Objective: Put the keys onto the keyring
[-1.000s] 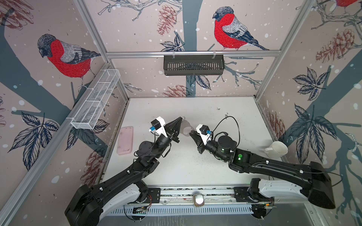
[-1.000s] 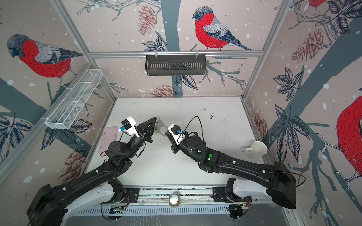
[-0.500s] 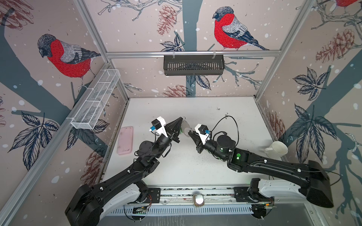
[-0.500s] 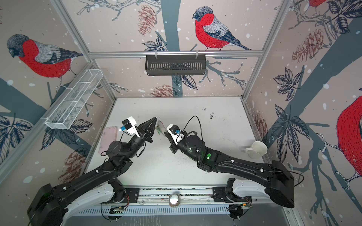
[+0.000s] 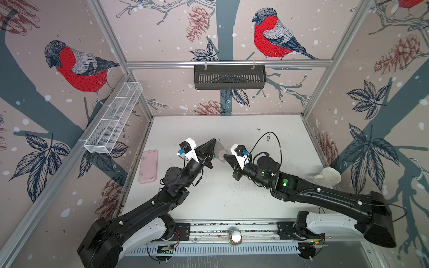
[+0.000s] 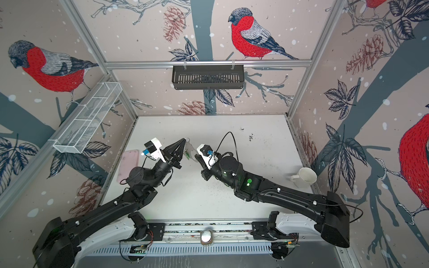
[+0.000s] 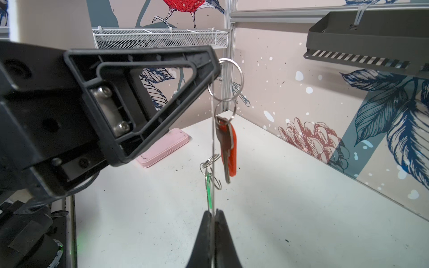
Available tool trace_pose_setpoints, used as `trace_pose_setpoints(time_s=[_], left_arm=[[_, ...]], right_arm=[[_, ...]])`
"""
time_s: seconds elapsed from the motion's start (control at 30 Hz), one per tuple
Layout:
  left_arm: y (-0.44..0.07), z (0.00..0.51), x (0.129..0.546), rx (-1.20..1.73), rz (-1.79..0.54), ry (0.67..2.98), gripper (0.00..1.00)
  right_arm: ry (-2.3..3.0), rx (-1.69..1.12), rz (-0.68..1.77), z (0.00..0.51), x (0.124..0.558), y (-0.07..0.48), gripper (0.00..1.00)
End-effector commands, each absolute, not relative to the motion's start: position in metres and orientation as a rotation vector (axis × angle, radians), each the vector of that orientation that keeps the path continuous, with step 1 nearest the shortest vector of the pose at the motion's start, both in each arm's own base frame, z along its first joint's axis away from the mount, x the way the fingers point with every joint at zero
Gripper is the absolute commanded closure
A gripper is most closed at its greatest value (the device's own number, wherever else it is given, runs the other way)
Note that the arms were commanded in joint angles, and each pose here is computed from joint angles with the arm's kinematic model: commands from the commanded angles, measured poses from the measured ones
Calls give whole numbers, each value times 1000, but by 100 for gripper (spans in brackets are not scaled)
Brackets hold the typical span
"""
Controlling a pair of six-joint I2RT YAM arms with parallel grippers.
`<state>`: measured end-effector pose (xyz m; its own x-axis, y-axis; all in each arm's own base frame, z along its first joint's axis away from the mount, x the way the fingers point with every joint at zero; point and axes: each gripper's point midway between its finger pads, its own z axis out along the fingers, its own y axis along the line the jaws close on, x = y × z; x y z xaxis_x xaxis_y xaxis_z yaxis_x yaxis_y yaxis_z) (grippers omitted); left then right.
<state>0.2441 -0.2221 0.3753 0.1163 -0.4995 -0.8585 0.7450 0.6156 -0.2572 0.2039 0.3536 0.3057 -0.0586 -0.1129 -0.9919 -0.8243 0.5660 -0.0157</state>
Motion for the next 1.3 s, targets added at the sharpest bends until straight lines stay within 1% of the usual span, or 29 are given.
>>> trace_pose_setpoints(time_s=[0.0,0.17,0.33,0.4,0.47,0.57,0.67,0.9,1.13,1.27], left_arm=[[-219,378,246,240,-918,1122,100],[-211,368,257,170,-879,1174,100],[-200,352,272,81,-813,1251,79],[-196,347,278,52,-773,1283,74],[-191,342,282,29,-731,1311,72],[-183,337,286,8,-670,1343,71],[-177,333,286,1,-624,1363,71],[-183,308,296,76,-517,1521,71],[-216,277,298,256,-536,1676,71],[-238,268,290,370,-624,1689,72]], right_arm=[[1603,-832,740,304,202,355,100],[1683,-877,795,300,192,357,100],[1787,-877,841,298,193,354,100],[1842,-867,848,296,197,352,100],[1910,-864,842,291,202,348,100],[2027,-839,797,276,214,341,100],[2157,-824,749,252,227,335,100],[2306,-736,758,228,250,319,100],[2435,-497,936,209,289,295,100],[2541,-456,888,187,305,281,100]])
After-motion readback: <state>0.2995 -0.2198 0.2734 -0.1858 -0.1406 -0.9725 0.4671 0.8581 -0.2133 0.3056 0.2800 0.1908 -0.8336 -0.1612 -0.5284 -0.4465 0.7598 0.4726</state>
